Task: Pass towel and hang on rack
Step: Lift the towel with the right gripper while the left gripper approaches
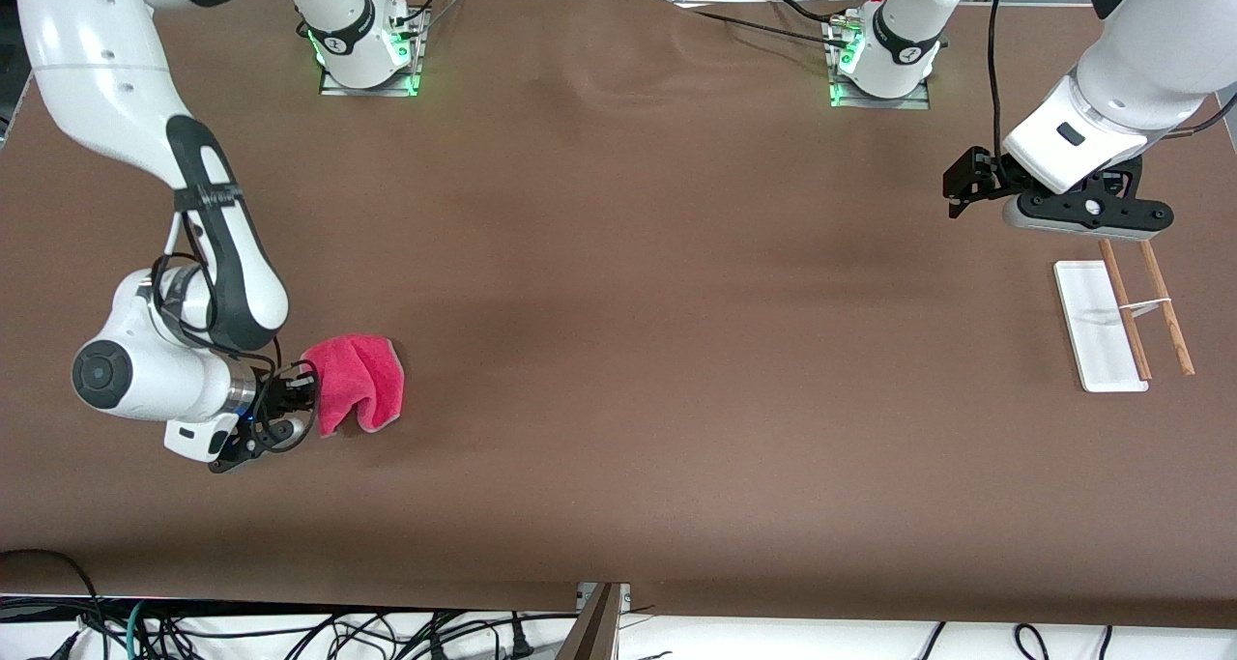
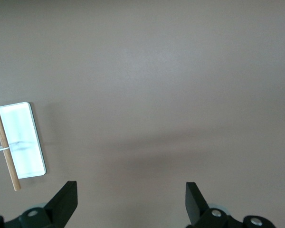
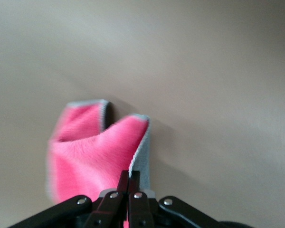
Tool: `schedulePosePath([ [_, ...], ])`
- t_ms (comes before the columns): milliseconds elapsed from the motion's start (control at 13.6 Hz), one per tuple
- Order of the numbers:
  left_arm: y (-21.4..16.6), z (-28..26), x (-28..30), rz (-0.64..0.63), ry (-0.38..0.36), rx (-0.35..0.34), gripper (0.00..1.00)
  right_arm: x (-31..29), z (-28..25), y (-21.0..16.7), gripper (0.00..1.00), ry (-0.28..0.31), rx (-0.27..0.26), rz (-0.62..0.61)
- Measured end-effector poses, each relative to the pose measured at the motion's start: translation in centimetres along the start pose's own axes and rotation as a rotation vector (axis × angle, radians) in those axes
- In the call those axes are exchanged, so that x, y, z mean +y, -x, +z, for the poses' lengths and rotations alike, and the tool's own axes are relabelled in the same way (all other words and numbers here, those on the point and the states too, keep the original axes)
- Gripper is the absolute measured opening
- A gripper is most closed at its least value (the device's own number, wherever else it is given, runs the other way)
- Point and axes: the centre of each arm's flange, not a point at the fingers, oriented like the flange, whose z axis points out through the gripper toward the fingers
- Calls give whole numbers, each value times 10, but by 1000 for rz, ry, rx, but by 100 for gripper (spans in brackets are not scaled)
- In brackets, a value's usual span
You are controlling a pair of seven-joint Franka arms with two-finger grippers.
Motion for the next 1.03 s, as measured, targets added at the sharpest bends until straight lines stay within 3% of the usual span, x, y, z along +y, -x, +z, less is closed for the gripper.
schedulePosePath([
  [147,0,0,0,-1,0,-4,100,-50,-57,-19,2,-17,26,-67],
  [368,1,0,0,-1,0,-6,100,-134,-115,-48,2,-37,52,-32],
  [663,2,1,0,-3,-1,-20,100,-269,-126,-79,2,-74,79,0],
  [1031,2,1,-4,-11,-1,-24,100,-411,-142,-93,2,-113,179,73],
])
